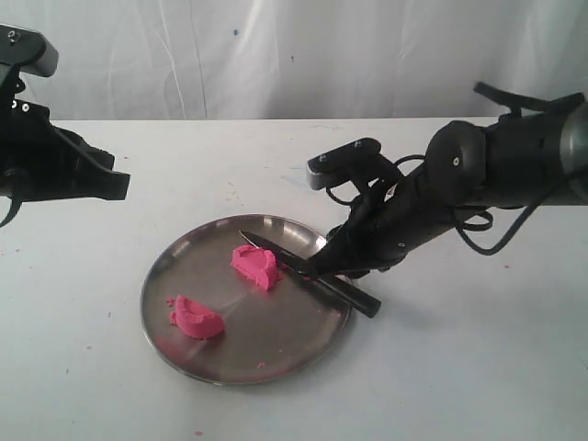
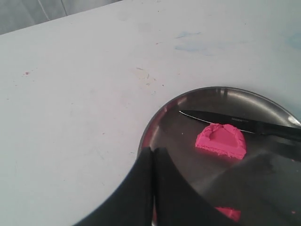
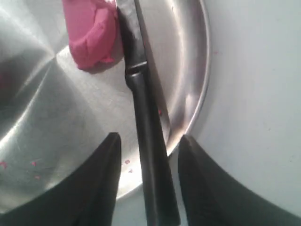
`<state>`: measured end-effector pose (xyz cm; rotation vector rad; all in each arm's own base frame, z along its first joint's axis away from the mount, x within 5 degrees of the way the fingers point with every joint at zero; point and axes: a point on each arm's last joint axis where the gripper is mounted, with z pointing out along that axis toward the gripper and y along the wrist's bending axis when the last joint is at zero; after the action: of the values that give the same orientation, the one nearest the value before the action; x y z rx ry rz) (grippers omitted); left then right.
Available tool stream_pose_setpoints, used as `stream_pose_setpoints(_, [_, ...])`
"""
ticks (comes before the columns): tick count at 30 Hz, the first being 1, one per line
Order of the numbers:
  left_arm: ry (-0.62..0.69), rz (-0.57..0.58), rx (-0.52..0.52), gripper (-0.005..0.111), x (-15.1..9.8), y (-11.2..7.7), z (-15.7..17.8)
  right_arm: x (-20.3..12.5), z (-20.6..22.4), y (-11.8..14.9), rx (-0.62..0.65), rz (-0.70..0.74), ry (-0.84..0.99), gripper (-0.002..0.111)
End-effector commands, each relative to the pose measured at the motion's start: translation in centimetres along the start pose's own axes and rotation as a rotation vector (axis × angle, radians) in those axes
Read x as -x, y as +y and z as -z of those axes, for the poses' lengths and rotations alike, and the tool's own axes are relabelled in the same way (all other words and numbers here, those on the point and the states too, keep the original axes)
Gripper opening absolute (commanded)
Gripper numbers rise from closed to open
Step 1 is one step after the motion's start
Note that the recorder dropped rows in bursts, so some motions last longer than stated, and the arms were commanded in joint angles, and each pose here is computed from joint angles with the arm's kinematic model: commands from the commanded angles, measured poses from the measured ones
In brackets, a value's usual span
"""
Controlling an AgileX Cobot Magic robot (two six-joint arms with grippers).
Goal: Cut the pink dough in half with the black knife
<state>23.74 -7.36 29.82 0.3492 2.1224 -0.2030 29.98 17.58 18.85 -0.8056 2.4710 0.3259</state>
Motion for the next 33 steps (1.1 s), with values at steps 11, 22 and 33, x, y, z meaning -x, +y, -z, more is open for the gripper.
stream_pose_setpoints(11, [0.061, -0.144, -0.001, 0.000, -0.8, 0.1, -1.3, -0.8, 2.0, -7.8, -0.239, -0.137, -0.034, 0.005])
stream_pose_setpoints(22, [0.220, -0.177, -0.009, 0.000, -3.3, 0.4, -5.7, -4.3, 2.8, -12.1, -0.301, -0.318, 0.039, 0.000])
stream_pose_setpoints(33, [0.268, -0.230, -0.005, 0.000, -3.9, 0.6, -6.4, -4.5, 4.3, -10.6, -0.252, -0.292, 0.071, 0.000])
